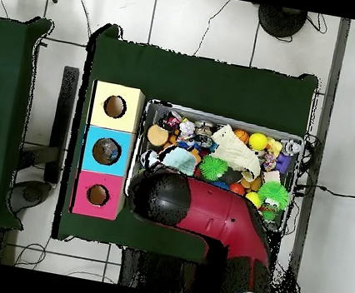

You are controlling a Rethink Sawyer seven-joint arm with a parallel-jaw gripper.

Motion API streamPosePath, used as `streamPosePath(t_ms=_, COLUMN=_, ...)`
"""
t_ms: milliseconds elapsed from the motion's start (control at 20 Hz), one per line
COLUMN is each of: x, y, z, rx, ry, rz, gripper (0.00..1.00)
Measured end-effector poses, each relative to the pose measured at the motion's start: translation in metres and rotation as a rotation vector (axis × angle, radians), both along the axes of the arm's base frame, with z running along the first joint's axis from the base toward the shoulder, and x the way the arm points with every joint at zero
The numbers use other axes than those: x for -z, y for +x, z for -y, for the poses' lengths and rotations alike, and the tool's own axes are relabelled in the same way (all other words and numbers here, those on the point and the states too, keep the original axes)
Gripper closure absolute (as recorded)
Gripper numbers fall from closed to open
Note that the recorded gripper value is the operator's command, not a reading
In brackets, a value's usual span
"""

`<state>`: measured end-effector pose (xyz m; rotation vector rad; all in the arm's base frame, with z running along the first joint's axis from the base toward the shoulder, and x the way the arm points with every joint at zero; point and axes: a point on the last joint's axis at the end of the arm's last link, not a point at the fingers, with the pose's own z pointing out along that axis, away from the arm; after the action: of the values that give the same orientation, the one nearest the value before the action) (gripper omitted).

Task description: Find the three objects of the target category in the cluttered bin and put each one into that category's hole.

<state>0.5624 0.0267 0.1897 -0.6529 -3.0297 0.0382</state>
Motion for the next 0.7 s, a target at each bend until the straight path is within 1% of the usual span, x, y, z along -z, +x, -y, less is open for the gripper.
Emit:
streamPosePath(t_ms=50, x=0.004, y=0.0, z=-0.002, rx=-0.004, ry=0.0, rz=0.001, gripper=0.0)
streamPosePath(t_ms=250, x=0.033, y=0.002, z=-0.008, rx=-0.02, ry=-0.004, rz=0.032, gripper=0.0)
streamPosePath(t_ms=300, x=0.045, y=0.002, z=-0.008, rx=-0.028, ry=-0.013, rz=0.048, gripper=0.0)
streamPosePath(t_ms=350, x=0.052, y=0.001, z=-0.007, rx=-0.035, ry=-0.02, rz=0.057, gripper=0.0)
streamPosePath(t_ms=600, x=0.078, y=-0.004, z=0.002, rx=-0.045, ry=-0.045, rz=0.078, gripper=0.0)
streamPosePath(t_ms=650, x=0.086, y=-0.01, z=0.009, rx=-0.042, ry=-0.056, rz=0.067, gripper=1.0)
streamPosePath(t_ms=700, x=0.087, y=-0.011, z=0.01, rx=-0.042, ry=-0.058, rz=0.065, gripper=1.0)
